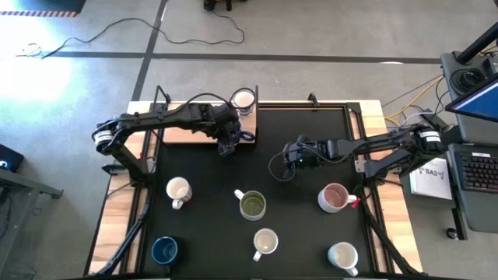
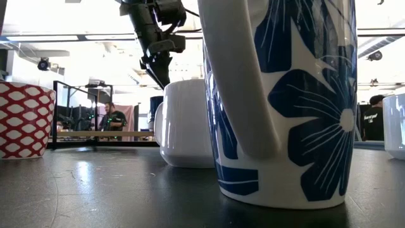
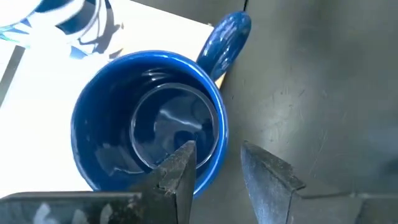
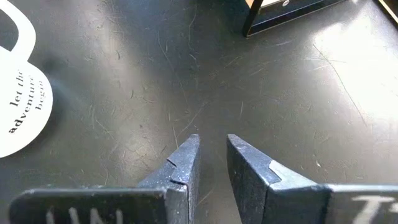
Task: Place coffee mugs
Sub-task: Adjust the mugs on the shelf
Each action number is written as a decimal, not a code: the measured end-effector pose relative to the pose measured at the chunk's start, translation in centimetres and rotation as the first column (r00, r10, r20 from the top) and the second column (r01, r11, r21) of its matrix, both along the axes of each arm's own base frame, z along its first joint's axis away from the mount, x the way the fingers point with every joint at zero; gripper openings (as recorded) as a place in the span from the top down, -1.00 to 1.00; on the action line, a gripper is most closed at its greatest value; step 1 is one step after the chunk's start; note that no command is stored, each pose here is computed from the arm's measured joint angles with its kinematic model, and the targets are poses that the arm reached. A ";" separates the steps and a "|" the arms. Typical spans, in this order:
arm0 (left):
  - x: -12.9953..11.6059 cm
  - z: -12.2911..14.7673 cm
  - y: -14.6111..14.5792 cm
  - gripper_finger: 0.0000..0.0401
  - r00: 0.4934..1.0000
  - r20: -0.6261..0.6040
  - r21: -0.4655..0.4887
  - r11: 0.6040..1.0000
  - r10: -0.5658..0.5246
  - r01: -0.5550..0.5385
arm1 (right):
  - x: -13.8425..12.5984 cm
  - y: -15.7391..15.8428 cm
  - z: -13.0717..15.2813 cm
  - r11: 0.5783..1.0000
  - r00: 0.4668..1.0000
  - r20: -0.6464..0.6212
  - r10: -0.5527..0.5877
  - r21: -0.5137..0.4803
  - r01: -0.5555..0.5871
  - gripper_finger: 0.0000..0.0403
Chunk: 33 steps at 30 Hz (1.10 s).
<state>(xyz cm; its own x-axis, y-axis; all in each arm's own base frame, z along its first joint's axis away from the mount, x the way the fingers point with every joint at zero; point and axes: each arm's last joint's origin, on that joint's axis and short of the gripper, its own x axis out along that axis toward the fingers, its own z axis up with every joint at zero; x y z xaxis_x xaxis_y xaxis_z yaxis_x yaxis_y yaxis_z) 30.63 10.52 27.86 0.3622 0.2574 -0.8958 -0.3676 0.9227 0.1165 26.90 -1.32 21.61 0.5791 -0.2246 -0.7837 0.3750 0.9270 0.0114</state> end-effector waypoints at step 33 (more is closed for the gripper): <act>1.6 -2.2 0.6 0.88 0.999 -0.019 -0.009 0.999 0.043 -0.043 | 0.0 0.0 0.0 1.000 1.000 -0.004 0.000 0.001 0.000 0.66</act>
